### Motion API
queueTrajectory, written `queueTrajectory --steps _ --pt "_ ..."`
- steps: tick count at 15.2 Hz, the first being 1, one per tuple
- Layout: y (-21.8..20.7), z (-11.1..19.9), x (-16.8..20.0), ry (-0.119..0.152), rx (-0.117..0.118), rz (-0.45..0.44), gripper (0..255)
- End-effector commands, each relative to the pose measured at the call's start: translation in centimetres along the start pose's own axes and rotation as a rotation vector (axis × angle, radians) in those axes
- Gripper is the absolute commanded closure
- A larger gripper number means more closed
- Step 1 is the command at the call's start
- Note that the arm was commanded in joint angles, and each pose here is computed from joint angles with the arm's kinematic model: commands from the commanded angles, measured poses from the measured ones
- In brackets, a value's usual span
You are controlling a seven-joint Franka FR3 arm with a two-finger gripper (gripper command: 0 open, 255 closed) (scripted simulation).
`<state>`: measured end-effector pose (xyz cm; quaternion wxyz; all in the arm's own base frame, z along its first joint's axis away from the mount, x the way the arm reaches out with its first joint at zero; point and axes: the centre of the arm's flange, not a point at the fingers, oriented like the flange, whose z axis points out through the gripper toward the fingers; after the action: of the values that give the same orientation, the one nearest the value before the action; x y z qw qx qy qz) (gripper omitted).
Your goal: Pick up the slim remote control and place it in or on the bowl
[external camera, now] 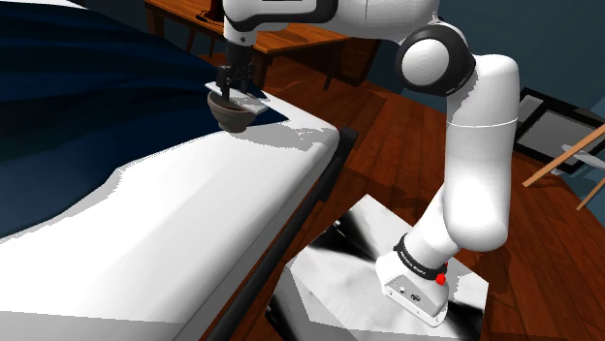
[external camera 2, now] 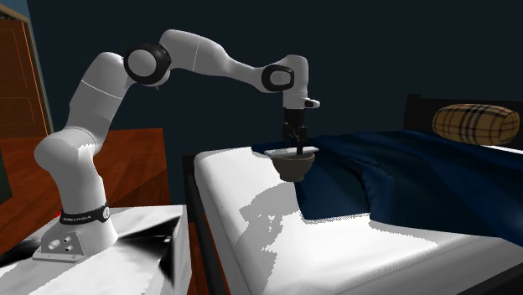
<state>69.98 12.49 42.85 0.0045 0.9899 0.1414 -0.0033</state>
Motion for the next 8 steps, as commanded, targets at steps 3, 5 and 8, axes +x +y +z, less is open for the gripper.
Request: queueTrajectory --steps 3,5,8 --pt "0.0 -4.0 0.0 0.0 0.0 0.0 0" --pt "0.0 -5.0 0.0 0.0 0.0 0.0 0" --pt "0.0 -5.0 0.0 0.0 0.0 0.0 0"
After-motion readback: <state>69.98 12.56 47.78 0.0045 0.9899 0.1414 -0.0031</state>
